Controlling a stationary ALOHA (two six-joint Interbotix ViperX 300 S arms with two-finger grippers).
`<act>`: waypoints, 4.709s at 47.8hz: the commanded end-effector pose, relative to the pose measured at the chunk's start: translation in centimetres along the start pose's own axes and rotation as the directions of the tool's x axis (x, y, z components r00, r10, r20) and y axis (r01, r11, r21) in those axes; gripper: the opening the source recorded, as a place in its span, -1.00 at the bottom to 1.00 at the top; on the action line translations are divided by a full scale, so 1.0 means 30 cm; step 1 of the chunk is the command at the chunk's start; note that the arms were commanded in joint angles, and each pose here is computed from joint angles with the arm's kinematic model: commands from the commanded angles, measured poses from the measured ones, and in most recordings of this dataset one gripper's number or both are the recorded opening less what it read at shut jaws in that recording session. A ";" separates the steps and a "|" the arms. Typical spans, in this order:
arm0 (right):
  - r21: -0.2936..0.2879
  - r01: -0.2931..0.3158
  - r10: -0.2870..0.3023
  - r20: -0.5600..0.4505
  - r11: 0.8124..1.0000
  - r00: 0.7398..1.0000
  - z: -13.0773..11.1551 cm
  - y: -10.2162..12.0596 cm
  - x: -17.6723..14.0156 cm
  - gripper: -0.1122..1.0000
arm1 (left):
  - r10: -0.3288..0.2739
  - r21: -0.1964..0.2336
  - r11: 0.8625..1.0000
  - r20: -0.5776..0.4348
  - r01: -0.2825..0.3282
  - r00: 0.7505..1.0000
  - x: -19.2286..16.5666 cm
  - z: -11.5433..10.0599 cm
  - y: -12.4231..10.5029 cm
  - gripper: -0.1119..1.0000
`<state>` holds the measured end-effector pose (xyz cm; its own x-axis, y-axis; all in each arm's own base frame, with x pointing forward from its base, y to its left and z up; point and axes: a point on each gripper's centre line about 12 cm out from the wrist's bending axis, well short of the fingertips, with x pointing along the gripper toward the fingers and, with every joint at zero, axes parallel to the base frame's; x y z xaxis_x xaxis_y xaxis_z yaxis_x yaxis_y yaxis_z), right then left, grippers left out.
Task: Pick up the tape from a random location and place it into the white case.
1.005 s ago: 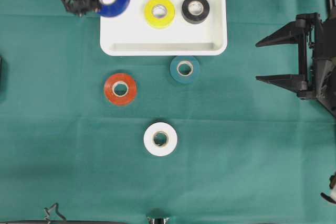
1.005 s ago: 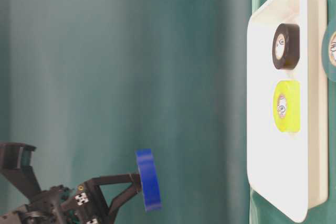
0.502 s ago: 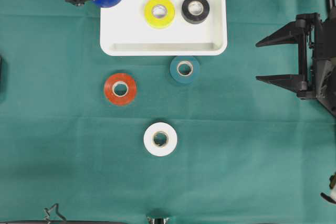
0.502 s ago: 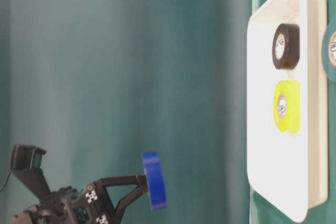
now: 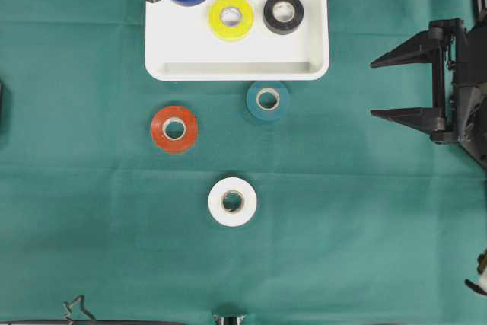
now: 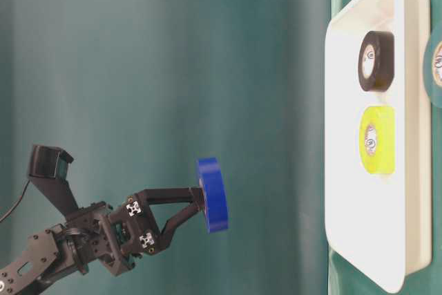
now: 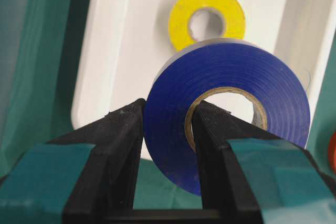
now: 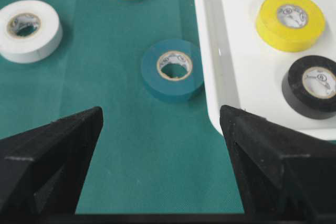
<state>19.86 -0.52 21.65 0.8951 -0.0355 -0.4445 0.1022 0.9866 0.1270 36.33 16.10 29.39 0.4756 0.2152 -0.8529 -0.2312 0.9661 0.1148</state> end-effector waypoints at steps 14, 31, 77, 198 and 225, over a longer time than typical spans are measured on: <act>-0.008 -0.002 0.002 0.028 1.000 1.000 0.039 0.005 -0.002 0.76 | 0.008 0.001 1.000 0.031 -0.008 0.999 -0.043 0.008 0.002 -0.37; -0.008 -0.002 0.002 0.023 1.000 1.000 0.039 0.005 -0.002 0.76 | 0.007 -0.001 1.000 0.028 -0.007 1.000 -0.043 0.006 0.002 -0.37; -0.014 0.000 0.000 0.022 1.000 1.000 0.040 0.005 -0.003 0.76 | 0.001 -0.003 1.000 0.003 -0.001 1.000 -0.006 -0.011 -0.002 -0.37; -0.018 0.013 -0.012 0.012 1.000 1.000 0.051 0.001 -0.005 0.76 | 0.020 -0.023 1.000 -0.038 -0.021 0.999 0.060 -0.063 0.048 0.95; -0.020 0.011 -0.010 0.026 1.000 1.000 0.070 0.004 -0.007 0.76 | -0.034 0.047 0.998 -0.004 0.034 0.999 0.044 -0.074 -0.095 0.95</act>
<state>20.15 -0.68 22.58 0.8931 -0.0472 -0.4473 0.1058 0.9886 0.1070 35.26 15.09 25.29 0.4232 0.1886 -0.8862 -0.2108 0.9717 0.1061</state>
